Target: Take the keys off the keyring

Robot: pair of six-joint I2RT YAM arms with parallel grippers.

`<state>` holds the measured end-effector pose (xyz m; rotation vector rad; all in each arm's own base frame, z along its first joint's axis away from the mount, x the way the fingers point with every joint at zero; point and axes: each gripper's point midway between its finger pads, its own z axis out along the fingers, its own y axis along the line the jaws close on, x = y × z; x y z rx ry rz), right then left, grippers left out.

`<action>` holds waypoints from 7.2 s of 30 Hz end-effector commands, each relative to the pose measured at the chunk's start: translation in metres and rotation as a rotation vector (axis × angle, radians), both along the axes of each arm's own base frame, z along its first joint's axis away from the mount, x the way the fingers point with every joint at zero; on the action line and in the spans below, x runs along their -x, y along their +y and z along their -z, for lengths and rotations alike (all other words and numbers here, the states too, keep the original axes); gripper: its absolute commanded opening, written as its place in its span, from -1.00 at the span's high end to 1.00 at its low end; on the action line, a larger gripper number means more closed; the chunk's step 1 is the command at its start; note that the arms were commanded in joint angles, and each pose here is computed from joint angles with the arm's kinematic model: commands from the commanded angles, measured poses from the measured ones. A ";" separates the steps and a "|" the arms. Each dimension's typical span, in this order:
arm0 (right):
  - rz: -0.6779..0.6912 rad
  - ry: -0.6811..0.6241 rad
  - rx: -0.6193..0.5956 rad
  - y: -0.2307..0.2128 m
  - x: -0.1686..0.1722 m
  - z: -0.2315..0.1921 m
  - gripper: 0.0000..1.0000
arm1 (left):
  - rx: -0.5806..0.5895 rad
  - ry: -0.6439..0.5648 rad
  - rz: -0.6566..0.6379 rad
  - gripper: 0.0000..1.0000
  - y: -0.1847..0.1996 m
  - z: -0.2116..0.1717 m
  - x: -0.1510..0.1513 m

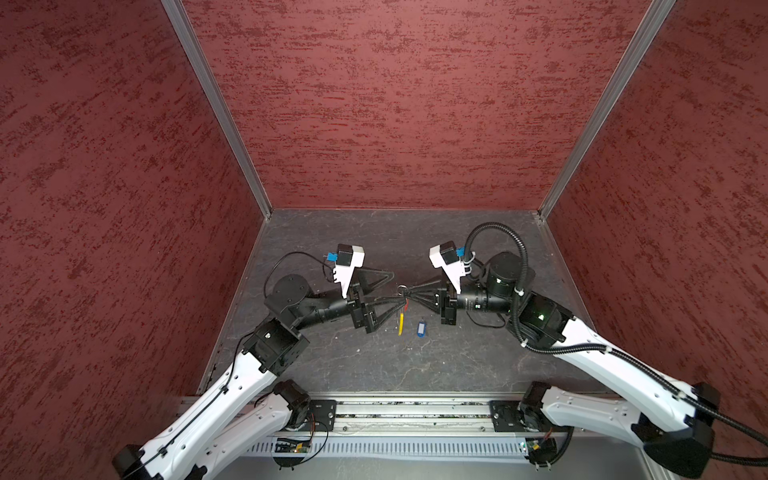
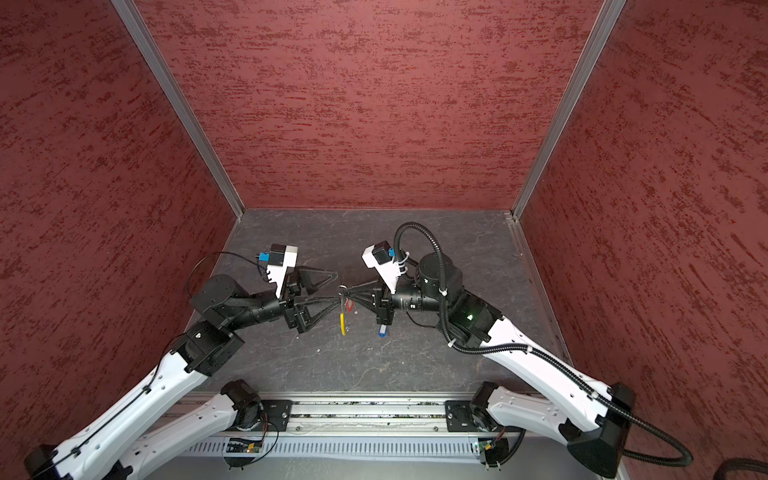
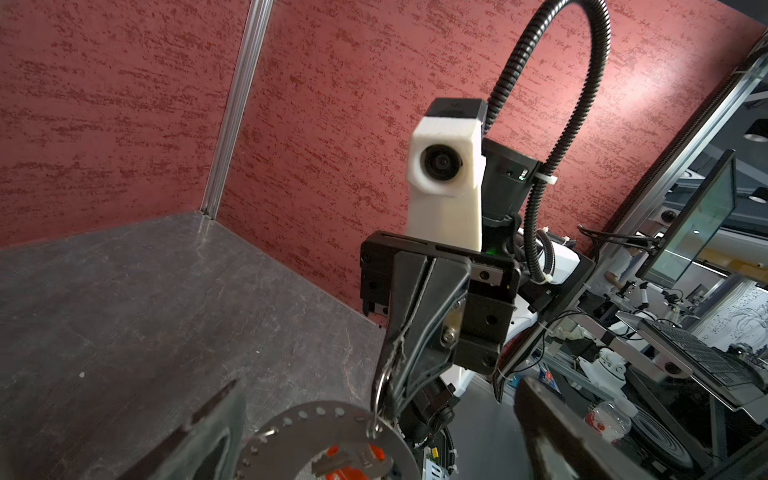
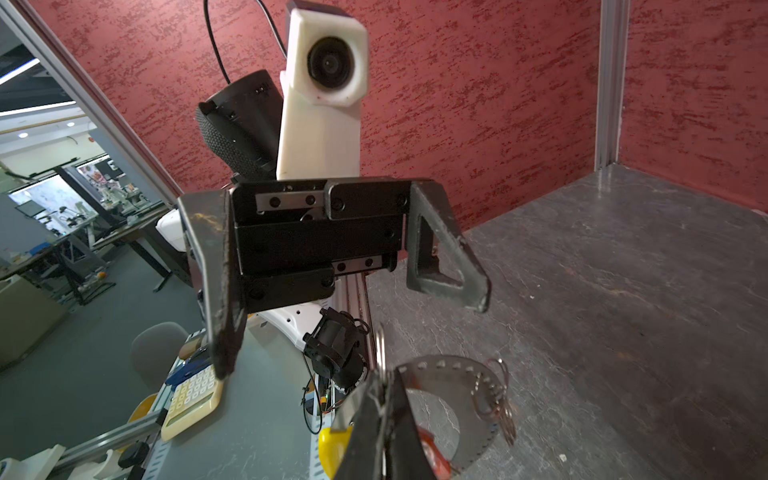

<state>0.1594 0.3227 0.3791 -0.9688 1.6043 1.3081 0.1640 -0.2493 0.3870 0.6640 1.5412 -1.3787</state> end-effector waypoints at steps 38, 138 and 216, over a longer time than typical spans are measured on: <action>0.052 -0.068 0.147 -0.013 -0.005 0.002 1.00 | 0.031 0.204 -0.255 -0.99 0.052 -0.003 -0.049; -0.053 -0.260 -0.217 -0.013 0.031 -0.041 0.55 | 0.078 -0.242 0.106 1.00 -0.010 -0.041 0.031; -0.027 -0.127 -0.376 0.005 0.039 -0.056 0.16 | 0.197 -0.284 0.119 1.00 0.005 -0.041 0.036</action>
